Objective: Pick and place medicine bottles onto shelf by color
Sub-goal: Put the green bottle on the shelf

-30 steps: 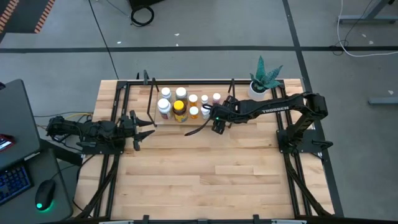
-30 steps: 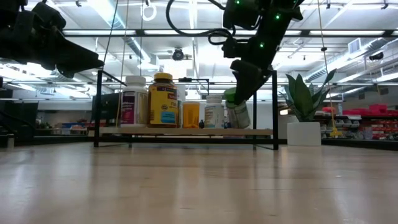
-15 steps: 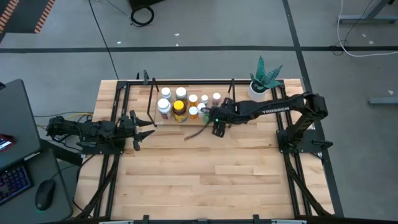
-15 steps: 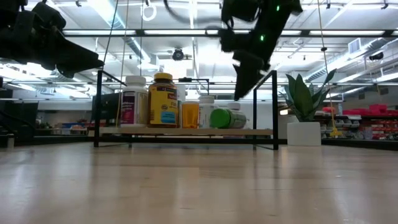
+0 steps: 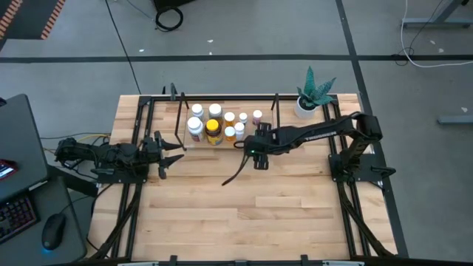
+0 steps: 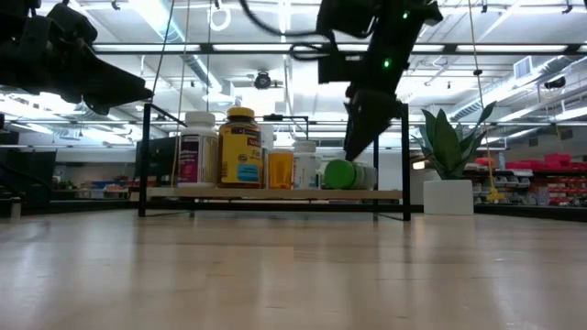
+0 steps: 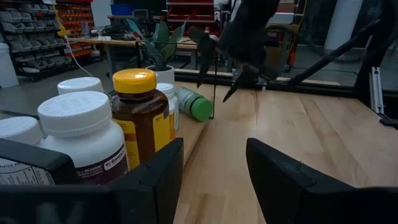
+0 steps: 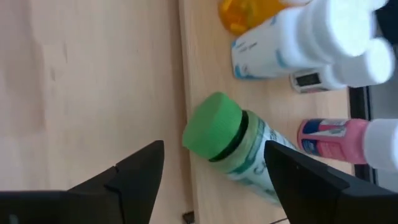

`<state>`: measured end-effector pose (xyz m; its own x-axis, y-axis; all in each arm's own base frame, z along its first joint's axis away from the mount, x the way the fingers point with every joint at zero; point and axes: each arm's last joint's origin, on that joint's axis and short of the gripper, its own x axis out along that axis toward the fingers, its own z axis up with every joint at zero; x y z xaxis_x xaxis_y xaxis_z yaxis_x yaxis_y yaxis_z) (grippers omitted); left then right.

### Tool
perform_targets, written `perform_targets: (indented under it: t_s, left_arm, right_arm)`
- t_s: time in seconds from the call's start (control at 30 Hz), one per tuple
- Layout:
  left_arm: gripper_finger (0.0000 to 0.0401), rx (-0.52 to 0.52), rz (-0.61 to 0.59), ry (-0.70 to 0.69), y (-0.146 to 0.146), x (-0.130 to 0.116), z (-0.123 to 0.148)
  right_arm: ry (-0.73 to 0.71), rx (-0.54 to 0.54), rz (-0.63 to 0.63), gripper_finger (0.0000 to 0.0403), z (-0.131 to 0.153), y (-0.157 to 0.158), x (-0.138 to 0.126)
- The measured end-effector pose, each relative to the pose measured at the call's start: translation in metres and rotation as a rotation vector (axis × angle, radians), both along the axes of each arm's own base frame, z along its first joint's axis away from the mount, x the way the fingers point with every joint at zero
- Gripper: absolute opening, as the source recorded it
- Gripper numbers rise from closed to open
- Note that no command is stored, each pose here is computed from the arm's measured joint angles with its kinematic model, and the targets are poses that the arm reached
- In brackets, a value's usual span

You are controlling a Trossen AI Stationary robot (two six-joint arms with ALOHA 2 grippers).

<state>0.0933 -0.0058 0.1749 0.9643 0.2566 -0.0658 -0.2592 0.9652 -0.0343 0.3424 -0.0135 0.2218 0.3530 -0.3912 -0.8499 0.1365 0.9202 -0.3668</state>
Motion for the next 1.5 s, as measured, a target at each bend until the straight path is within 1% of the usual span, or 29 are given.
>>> perform_targets:
  t_s: [0.1,0.27,0.37,0.57,0.67,0.8,0.9,0.97,1.13,1.23,1.27,1.4,1.5]
  left_arm:
    - [0.0183,0.000,0.000,0.001,0.000,0.000,0.000]
    - [0.0188,0.000,-0.001,-0.001,0.000,0.000,0.000]
    - [0.0186,0.000,-0.001,-0.001,0.000,0.000,0.000]
    - [0.0185,0.000,0.000,-0.001,0.000,0.000,0.000]
    - [0.0187,0.000,-0.001,-0.001,0.000,0.000,0.000]
    - [0.0186,0.000,0.000,-0.001,0.000,0.000,0.000]
    - [0.0182,0.000,-0.001,-0.002,0.000,0.000,0.000]
    - [0.0181,0.000,-0.001,-0.002,0.000,0.000,0.000]
    - [0.0186,0.000,-0.001,-0.002,0.000,0.000,0.000]
    - [0.0187,0.000,0.000,-0.002,0.000,0.000,0.000]
    - [0.0187,0.000,0.000,-0.001,0.000,0.000,0.000]
    - [0.0183,0.000,0.000,-0.002,0.000,0.000,0.000]
    - [0.0181,0.000,0.000,-0.002,0.000,0.000,0.000]
  right_arm:
    - [0.062,-0.029,0.010,0.0294,-0.009,-0.001,0.001]
    - [0.164,-0.121,0.034,0.0305,-0.009,-0.003,0.001]
    - [0.213,-0.129,0.059,0.0307,-0.012,-0.006,-0.001]
    - [0.241,-0.138,0.144,0.0301,-0.013,-0.006,0.001]
    - [0.246,-0.104,0.155,0.0298,-0.008,-0.008,0.001]
    - [0.198,-0.032,0.149,0.0295,0.011,-0.019,0.008]
    - [0.154,-0.012,0.164,0.0295,0.026,-0.027,0.013]
    - [0.149,0.011,0.169,0.0295,0.031,-0.032,0.013]
    - [0.137,0.082,0.165,0.0295,0.032,-0.045,0.012]
    - [0.150,0.094,0.164,0.0295,0.029,-0.049,0.015]
    - [0.174,0.095,0.173,0.0295,0.027,-0.049,0.016]
    - [0.198,0.088,0.210,0.0295,0.028,-0.050,0.036]
    - [0.270,0.085,0.245,0.0295,0.028,-0.048,0.047]
